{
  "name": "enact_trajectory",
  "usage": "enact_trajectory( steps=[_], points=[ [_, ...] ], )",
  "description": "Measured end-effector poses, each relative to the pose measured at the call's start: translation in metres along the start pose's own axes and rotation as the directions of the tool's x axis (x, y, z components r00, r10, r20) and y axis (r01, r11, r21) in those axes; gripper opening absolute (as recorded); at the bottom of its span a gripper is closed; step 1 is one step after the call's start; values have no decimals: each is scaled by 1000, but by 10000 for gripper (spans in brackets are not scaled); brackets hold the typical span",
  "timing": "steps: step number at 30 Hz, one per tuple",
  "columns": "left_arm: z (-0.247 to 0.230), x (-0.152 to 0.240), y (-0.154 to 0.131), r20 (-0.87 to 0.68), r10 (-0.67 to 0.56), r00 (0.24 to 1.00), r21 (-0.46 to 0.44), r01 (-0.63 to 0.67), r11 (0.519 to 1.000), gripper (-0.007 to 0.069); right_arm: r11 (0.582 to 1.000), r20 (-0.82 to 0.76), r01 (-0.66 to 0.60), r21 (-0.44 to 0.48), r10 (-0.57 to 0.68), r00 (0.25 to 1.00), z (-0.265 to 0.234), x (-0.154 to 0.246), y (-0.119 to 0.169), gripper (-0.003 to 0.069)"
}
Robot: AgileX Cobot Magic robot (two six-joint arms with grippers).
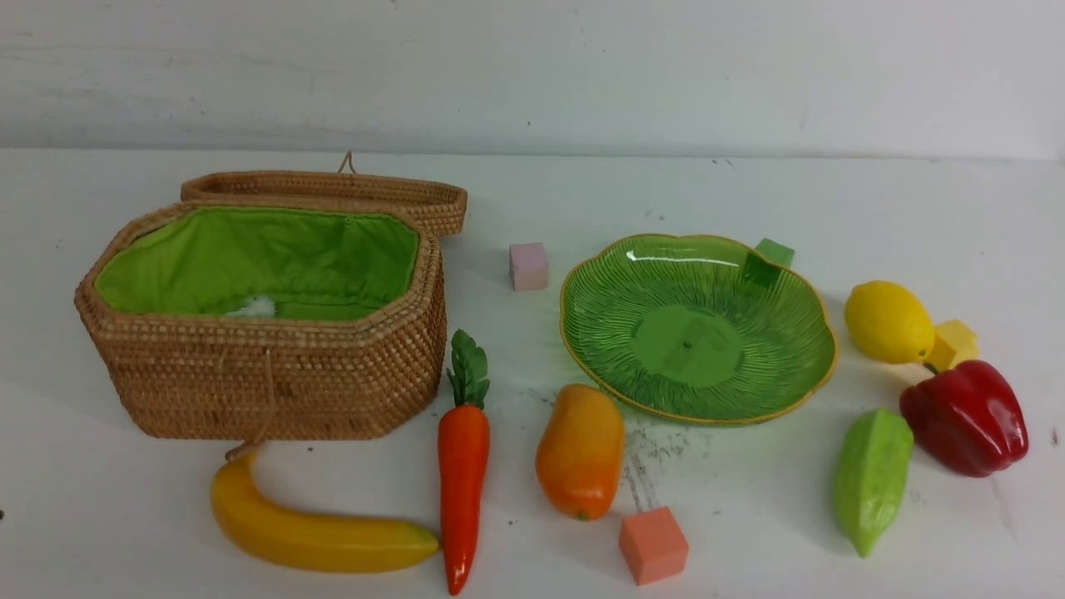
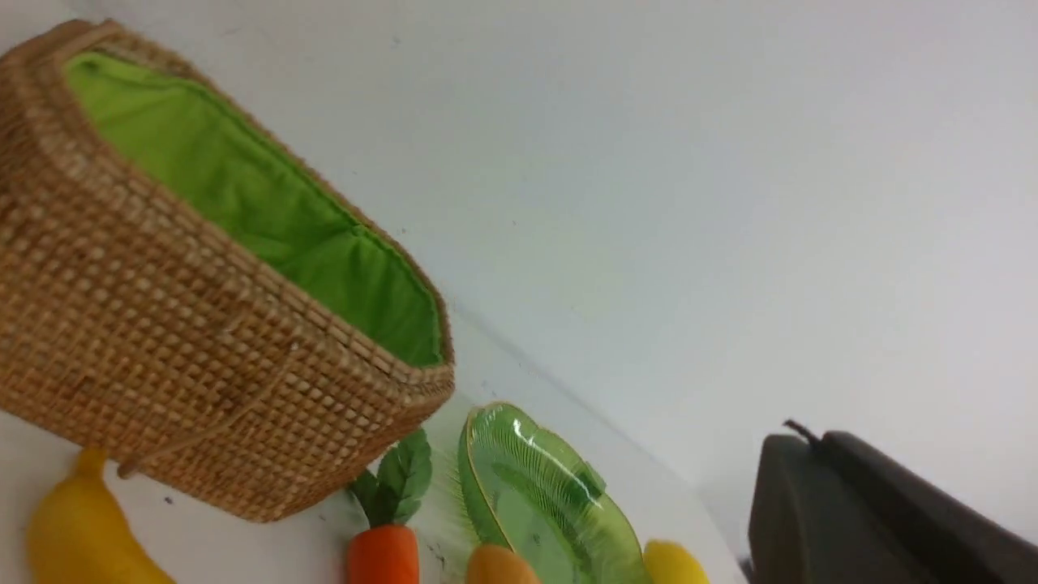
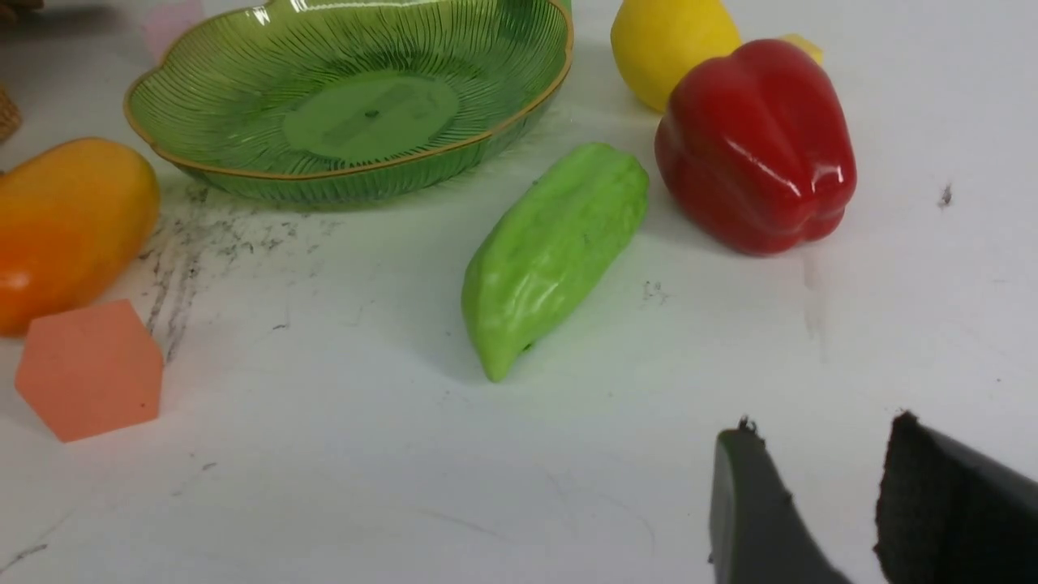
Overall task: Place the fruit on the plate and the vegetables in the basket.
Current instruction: Use the left arm to grab a banana and put it into the right plate
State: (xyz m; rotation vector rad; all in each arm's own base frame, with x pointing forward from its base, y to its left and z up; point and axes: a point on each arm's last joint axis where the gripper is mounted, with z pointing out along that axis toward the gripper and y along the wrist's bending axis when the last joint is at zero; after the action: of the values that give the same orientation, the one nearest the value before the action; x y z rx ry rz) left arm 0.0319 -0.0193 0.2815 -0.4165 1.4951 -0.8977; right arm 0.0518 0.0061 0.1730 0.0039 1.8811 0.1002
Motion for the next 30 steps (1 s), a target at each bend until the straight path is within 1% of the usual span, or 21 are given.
enact_trajectory(
  steps=[2,4,7,9,10,12,13,14,16,17,18,19,20,21,22,23,25,27,28,29,30],
  points=[
    [1,-4,-13,-107,42,993,-20,-44,999,-13,1000,0,0,0,0,1000,0,0,0,240],
    [5,-6,-19,-202,68,977,-47,-79,996,-13,1000,0,0,0,0,1000,0,0,0,240],
    [13,-8,-27,-380,102,919,-97,-149,984,-13,1000,11,-16,-4,16,1000,0,-1,0,240],
    [20,-9,-30,-479,113,871,-126,-196,972,-13,994,23,-104,-25,104,994,0,-1,2,240],
    [22,-10,-30,-514,114,850,-137,-213,967,-13,982,30,-182,-46,183,983,1,-2,3,240],
    [26,-10,-31,-564,114,818,-153,-239,959,-13,943,42,-323,-84,327,944,1,-4,6,240],
    [31,-11,-29,-628,104,772,-177,-271,946,-13,865,54,-484,-132,494,868,0,-8,8,240],
    [35,-10,-27,-673,89,734,-196,-294,935,-13,799,62,-579,-163,594,802,0,-11,8,240],
    [40,-9,-24,-732,75,677,-213,-333,919,-13,675,60,-706,-214,730,680,-1,-15,9,240],
    [43,-9,-22,-758,70,648,-216,-351,911,-13,624,64,-746,-233,776,628,-1,-18,9,240],
    [46,-8,-21,-774,63,630,-219,-360,907,-13,599,68,-764,-242,795,602,-2,-19,8,240],
    [49,-8,-19,-789,57,611,-221,-369,903,-13,559,70,-788,-256,824,562,-2,-20,8,239],
    [51,-7,-18,-797,50,601,-224,-372,901,-13,535,63,-803,-262,840,540,-2,-21,8,236],
    [53,-7,-17,-805,46,592,-225,-375,899,-13,524,38,-809,-265,845,534,-3,-21,10,229],
    [55,-6,-16,-809,44,586,-224,-377,899,-13,530,10,-803,-273,836,548,-5,-23,13,221],
    [57,-6,-17,-816,47,576,-217,-382,898,-13,551,-33,-782,-289,811,584,-8,-28,18,206],
    [60,-6,-18,-835,67,547,-188,-397,898,-13,615,-111,-715,-332,727,678,-19,-40,29,176],
    [64,-5,-23,-867,105,488,-132,-427,895,-13,688,-172,-614,-387,600,781,-33,-61,40,137],
    [67,-5,-26,-887,129,443,-97,-453,886,-13,739,-214,-521,-427,477,852,-44,-79,47,105],
    [71,-5,-28,-903,148,404,-69,-475,877,-13,767,-244,-456,-451,386,890,-51,-93,52,92],
    [71,-5,-29,-905,151,397,-63,-479,876,-13,767,-244,-456,-451,386,890,-51,-93,52,89]
  ],
)
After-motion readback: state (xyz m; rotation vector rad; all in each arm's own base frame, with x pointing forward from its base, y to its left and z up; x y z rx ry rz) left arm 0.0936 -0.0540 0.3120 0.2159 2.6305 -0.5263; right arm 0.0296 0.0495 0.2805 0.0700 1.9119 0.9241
